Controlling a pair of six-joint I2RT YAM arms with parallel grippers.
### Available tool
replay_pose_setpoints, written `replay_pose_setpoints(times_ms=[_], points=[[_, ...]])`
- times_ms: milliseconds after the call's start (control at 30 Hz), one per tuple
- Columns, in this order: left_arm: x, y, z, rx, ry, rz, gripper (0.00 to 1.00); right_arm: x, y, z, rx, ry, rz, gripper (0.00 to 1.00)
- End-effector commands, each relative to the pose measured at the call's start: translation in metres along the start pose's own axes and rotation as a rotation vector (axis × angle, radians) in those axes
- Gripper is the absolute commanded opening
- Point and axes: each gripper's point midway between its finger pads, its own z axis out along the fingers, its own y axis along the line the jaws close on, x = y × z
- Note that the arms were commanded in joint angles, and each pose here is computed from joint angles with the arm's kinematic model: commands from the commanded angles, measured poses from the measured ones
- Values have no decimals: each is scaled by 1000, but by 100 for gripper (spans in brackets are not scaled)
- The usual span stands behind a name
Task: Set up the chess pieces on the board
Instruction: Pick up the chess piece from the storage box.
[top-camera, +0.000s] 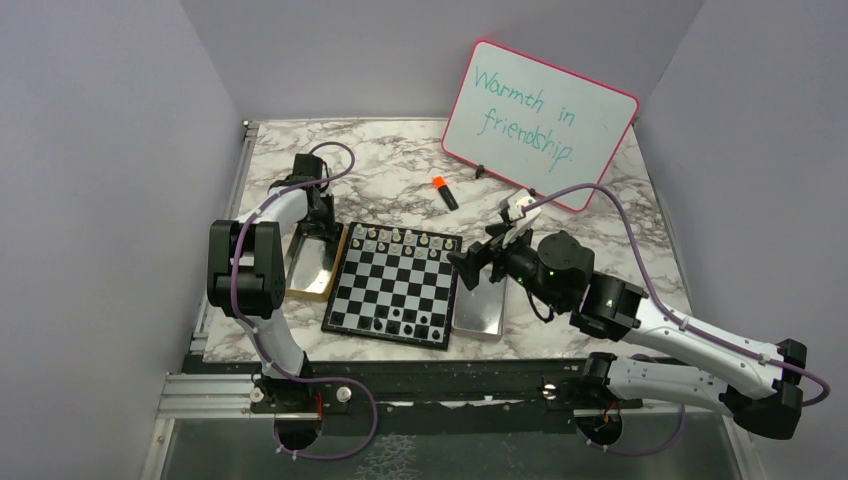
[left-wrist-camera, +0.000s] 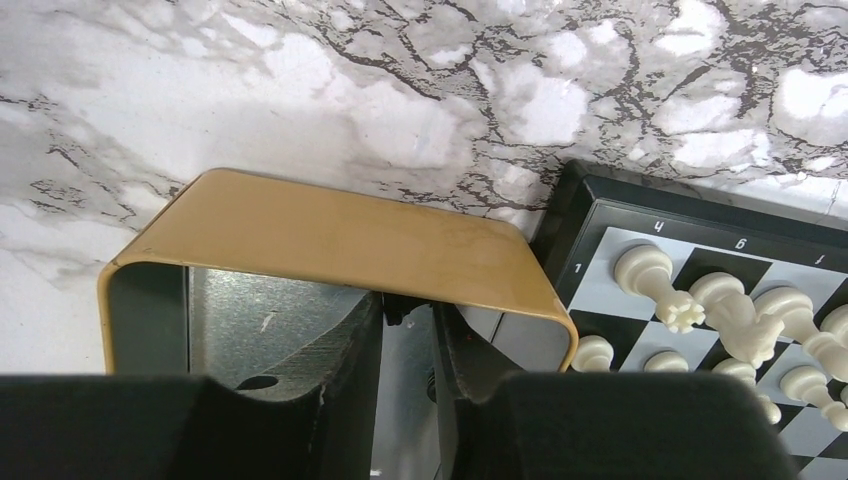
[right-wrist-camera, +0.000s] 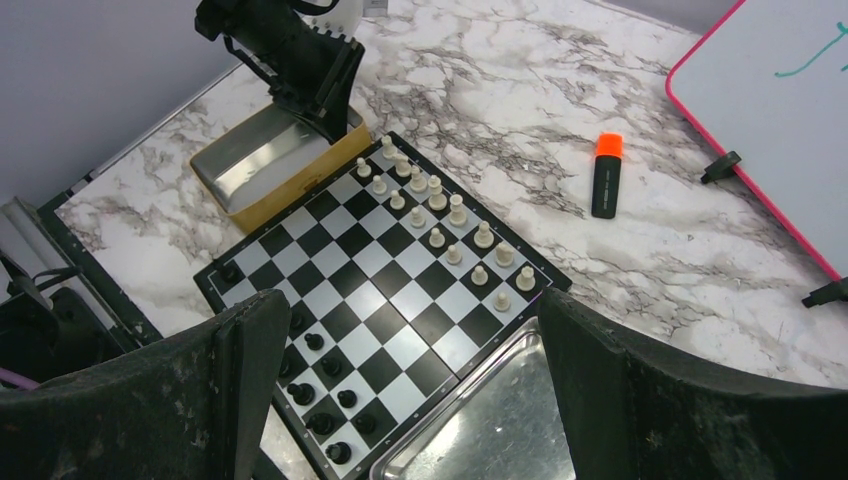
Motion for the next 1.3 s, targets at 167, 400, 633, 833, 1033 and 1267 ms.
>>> replay_pose_setpoints(times_ms=[167, 400, 633, 833, 1033, 1267], points=[[-1, 4, 3, -25, -11, -8, 16, -7, 0, -5, -9, -36, 9, 100], [-4, 1, -1, -13, -20, -11, 8, -7, -3, -8, -3, -41, 12, 100], [-7, 1, -4, -11, -20, -9, 0, -6, -3, -9, -3, -40, 15, 100], [-9, 0, -14, -13, -25, -23, 0, -6, -4, -9, 5, -42, 23, 100], [-2, 2, -25, -35, -7, -68, 0, -10, -4, -8, 16, -37, 34, 100], [3, 9, -42, -74, -34, -77, 0, -10, -8, -6, 51, -67, 121, 100]])
